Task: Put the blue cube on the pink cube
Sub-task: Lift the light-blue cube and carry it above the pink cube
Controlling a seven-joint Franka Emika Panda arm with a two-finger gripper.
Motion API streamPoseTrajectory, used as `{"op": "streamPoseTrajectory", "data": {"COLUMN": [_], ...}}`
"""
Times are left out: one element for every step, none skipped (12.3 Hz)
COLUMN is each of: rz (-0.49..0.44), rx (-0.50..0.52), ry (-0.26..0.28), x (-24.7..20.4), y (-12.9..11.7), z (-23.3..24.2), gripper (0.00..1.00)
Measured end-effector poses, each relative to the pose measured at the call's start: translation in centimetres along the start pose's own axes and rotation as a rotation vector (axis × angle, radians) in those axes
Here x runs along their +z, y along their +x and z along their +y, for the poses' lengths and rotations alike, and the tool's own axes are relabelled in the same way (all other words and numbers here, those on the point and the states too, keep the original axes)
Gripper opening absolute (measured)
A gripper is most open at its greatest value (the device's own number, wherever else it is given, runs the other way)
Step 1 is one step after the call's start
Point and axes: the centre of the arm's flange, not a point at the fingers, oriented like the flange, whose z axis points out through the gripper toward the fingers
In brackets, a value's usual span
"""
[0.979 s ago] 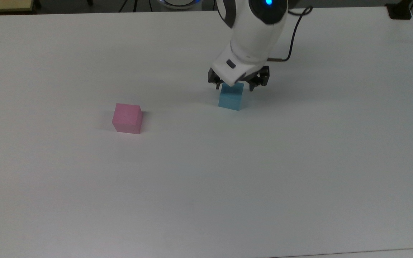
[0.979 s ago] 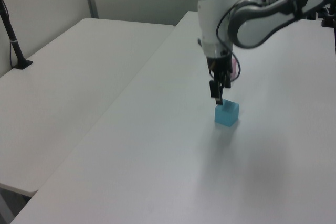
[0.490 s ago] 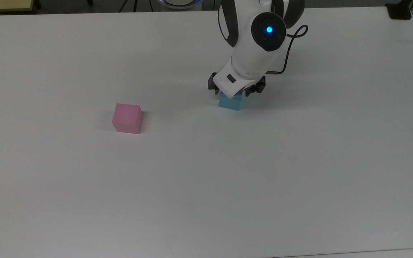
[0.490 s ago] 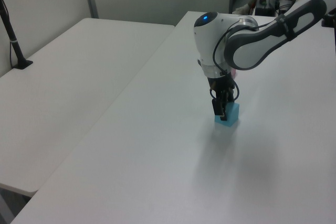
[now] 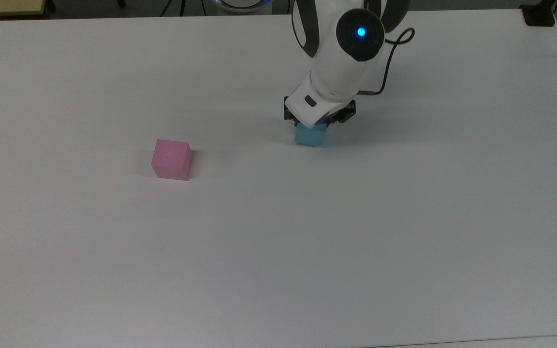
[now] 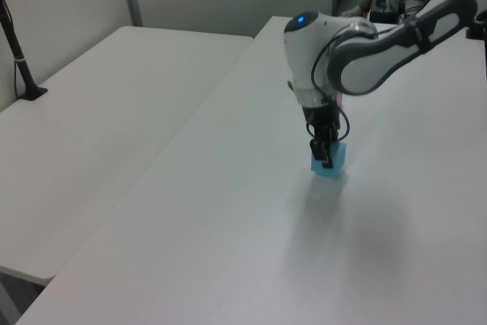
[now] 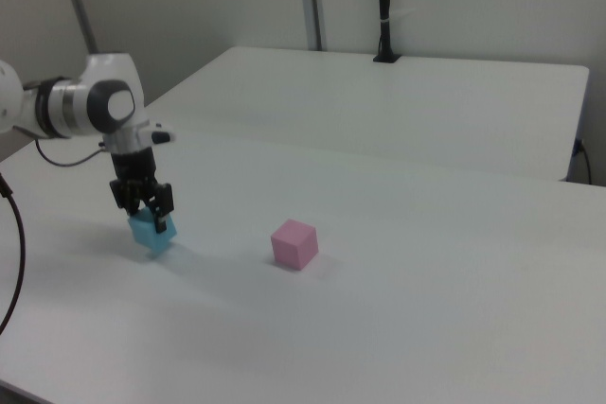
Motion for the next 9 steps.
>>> {"op": "streamPoseTrajectory", "data": {"rz": [-0.001, 0.003, 0.013, 0.028, 0.043, 0.057, 0.063, 0.067, 0.061], "rx": [-0.005, -0.006, -0.005, -0.003, 0.000, -0.002, -0.008, -0.014, -0.014], "ry": [0.007, 0.019, 0.035, 0.052, 0.066, 0.076, 0.082, 0.085, 0.083], "x": [-1.8, -4.1, -6.7, -9.3, -11.5, -13.1, -14.0, -14.1, -13.5], "y": [-0.4, -0.8, -1.3, -1.8, -2.3, -2.7, -3.0, -3.1, -3.0], "z": [1.4, 3.7, 6.6, 10.1, 13.5, 17.0, 20.1, 22.8, 25.1], "gripper": [0.64, 0.64, 0.64, 0.63, 0.63, 0.62, 0.62, 0.62, 0.62]}}
